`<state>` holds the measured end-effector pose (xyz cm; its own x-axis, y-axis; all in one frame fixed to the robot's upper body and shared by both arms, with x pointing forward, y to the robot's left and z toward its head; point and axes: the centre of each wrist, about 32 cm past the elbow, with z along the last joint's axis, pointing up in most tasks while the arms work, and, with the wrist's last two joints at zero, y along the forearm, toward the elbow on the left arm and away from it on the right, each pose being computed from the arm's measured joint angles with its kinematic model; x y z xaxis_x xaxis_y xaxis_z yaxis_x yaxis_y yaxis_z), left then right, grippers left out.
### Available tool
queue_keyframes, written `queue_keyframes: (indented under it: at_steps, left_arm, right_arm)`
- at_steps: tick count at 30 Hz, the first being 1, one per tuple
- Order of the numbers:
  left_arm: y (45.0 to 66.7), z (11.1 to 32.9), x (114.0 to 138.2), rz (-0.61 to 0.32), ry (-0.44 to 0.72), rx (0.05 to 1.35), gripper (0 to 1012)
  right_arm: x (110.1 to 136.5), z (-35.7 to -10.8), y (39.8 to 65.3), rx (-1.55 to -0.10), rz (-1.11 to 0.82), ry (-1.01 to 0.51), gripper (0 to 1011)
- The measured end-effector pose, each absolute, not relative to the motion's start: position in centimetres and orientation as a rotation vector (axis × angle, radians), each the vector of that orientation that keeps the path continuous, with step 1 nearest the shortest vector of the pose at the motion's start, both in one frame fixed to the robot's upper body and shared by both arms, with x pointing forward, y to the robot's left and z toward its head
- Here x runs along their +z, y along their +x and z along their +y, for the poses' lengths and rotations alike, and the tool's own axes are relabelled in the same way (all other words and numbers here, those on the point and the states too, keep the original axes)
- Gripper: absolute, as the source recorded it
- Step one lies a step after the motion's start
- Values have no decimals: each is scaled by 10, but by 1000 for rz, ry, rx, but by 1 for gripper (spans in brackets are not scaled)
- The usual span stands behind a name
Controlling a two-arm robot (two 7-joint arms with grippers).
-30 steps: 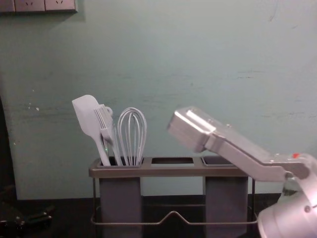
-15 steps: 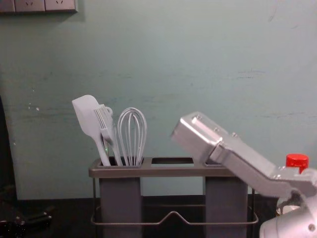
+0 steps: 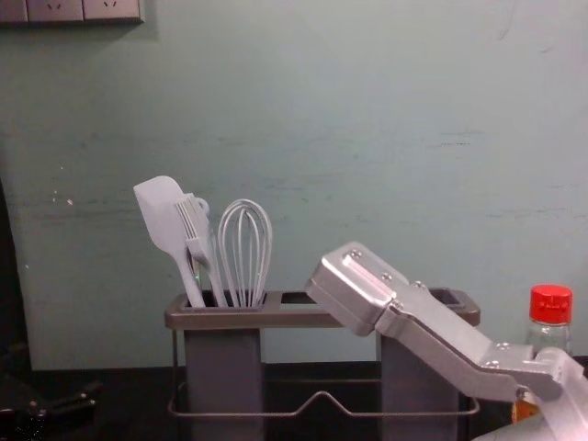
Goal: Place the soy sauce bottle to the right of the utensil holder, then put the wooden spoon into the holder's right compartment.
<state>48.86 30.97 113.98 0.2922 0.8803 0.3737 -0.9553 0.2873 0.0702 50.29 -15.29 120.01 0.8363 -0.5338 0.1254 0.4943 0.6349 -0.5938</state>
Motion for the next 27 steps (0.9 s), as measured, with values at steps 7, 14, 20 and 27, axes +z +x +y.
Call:
queue_keyframes:
  at_steps: [7,14,20,27]
  left_arm:
    - [489,310,1140,-285,305,1248,1005]
    - [489,310,1140,-285,304,1248,1005]
    - [489,310,1140,-285,304,1248,1005]
    - [489,310,1140,-285,304,1248,1005]
  right_arm:
    - [1195,-151,506,-588,67,-661,1003]
    - [1191,-151,509,-586,69,-656,1003]
    - [1191,-151,509,-587,69,-656,1003]
    - [1191,-151,509,-587,69,-656,883]
